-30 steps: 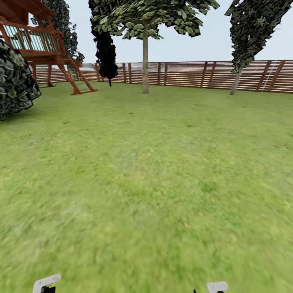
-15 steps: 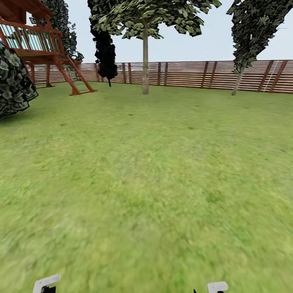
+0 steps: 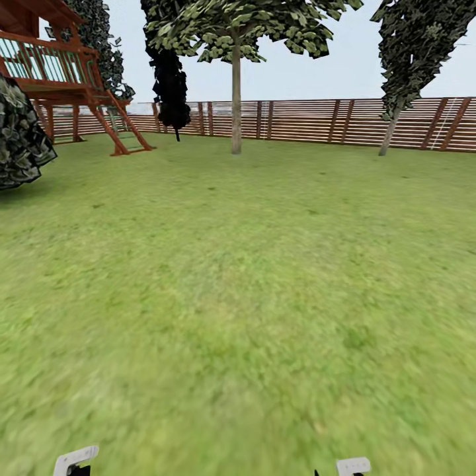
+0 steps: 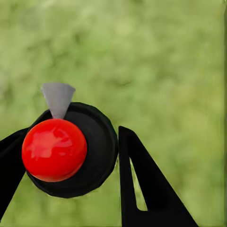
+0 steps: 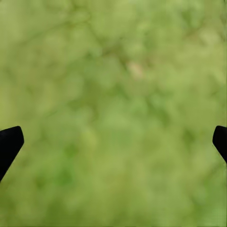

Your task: In the garden, pick up the pesticide atomizer on the floor and spray pesticide onto both trees until each tree trunk is fully covered.

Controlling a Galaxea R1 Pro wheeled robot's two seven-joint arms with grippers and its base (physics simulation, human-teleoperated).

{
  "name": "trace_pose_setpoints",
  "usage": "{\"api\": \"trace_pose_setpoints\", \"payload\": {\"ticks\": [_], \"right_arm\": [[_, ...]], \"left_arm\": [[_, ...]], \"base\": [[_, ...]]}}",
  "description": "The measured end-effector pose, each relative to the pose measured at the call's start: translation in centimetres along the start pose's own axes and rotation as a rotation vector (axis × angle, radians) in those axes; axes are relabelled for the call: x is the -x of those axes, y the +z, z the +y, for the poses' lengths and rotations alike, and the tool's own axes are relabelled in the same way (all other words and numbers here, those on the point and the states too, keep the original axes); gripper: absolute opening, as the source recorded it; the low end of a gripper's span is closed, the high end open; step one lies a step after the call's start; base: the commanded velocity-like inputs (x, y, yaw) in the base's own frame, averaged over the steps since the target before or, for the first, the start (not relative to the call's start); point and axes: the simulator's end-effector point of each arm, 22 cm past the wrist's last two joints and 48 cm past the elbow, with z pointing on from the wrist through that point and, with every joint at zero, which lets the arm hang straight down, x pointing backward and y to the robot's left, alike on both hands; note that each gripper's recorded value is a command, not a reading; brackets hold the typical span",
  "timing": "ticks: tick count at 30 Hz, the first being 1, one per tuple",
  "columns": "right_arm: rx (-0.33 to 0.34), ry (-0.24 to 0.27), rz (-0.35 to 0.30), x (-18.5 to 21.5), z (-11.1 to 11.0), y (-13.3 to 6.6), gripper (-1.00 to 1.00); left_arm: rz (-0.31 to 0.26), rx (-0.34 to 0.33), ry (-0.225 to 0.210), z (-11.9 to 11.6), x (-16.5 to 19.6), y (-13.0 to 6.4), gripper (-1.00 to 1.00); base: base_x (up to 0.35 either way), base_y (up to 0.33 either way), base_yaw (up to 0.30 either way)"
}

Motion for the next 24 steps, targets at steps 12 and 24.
{"api": "trace_pose_setpoints", "payload": {"ticks": [12, 24], "right_arm": [[0.000, 0.000, 0.000, -0.02, 0.00, -0.01, 1.00], [0.000, 0.000, 0.000, -0.01, 0.00, 0.00, 1.00]], "left_arm": [[-0.001, 0.000, 0.000, 0.03, 0.03, 0.00, -1.00], [0.001, -0.001, 0.001, -0.08, -0.03, 0.00, -1.00]], "base": [[0.339, 0.000, 0.000], [0.339, 0.000, 0.000]]}}
